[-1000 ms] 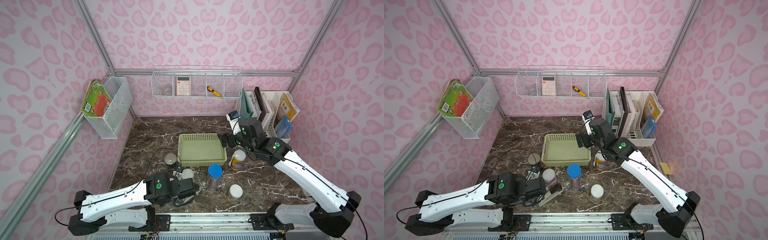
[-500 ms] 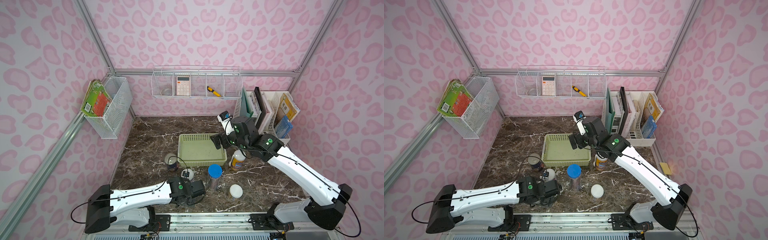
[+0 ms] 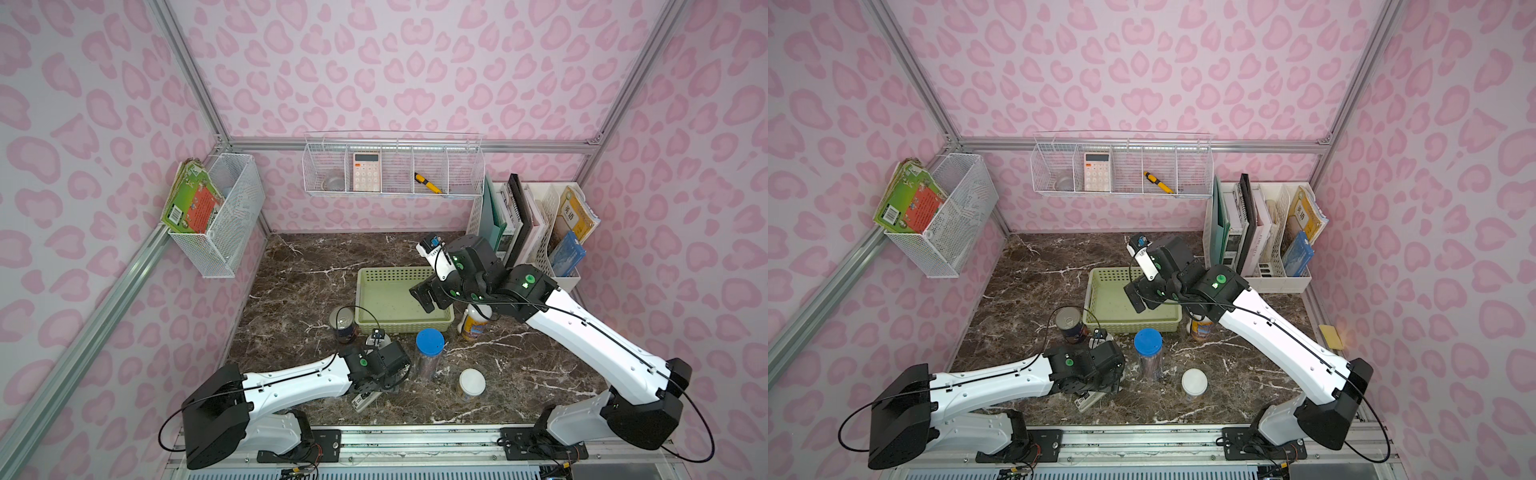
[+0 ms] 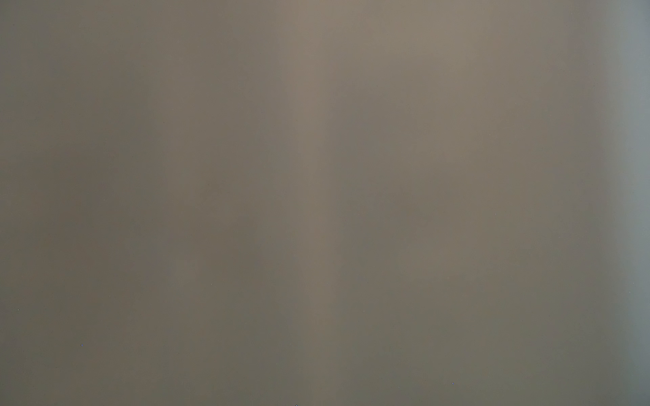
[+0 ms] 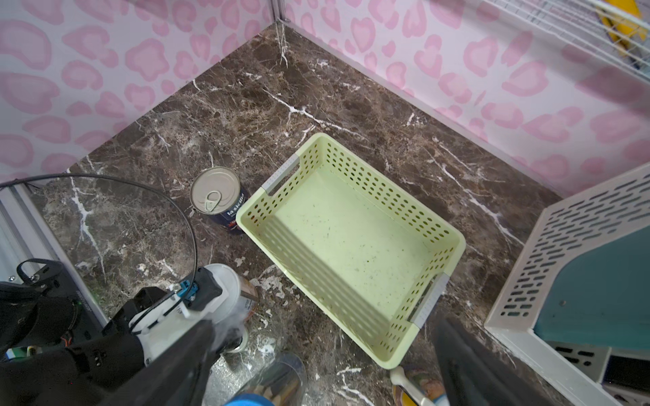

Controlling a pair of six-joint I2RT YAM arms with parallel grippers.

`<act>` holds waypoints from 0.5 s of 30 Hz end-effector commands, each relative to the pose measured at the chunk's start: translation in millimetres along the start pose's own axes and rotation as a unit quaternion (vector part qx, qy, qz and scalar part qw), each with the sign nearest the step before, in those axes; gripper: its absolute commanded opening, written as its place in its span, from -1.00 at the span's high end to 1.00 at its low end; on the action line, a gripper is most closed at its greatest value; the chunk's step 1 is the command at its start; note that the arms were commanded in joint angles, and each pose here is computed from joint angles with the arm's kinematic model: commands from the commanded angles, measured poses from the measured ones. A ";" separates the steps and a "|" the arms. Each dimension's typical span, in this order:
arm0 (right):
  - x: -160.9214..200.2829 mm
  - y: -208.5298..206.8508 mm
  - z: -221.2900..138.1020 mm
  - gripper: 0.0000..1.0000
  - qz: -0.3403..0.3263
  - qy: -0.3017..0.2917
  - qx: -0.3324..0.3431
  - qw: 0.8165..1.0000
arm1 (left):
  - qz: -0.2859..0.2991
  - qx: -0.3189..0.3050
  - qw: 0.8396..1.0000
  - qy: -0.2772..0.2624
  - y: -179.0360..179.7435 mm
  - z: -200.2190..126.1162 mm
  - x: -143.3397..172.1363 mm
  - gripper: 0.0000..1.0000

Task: Put the canned food in the basket
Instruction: Pick up the distractor from the center of the board.

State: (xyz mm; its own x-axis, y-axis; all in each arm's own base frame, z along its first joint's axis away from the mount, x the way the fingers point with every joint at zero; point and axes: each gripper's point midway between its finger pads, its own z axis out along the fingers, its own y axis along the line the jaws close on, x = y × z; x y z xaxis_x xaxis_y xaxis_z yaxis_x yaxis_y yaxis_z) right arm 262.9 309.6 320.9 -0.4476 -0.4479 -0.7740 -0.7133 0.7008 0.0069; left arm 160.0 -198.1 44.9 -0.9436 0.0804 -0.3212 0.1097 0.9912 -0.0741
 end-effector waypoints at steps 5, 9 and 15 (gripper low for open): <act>26.5 37.6 -7.2 -0.99 -0.028 0.056 -0.064 0.996 | 0.004 0.015 0.990 0.140 6.4 11.3 59.8 -0.52; 50.8 46.9 -8.2 -0.99 -0.042 0.110 -0.077 0.990 | 0.001 0.015 0.986 0.163 9.9 10.9 72.9 -0.46; 74.7 55.9 0.6 -0.99 -0.054 0.167 -0.083 0.981 | 0.000 0.016 0.983 0.186 13.3 8.7 85.5 -0.44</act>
State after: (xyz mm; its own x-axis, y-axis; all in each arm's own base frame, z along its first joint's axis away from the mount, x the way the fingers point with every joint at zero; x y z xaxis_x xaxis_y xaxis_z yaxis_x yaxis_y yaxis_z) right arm 199.1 320.3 270.8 -0.4887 -0.6548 -0.5766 -0.8223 0.5665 0.0537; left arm 168.5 -212.1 37.6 -0.9205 0.0621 -0.3859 0.1278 0.9809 -0.1470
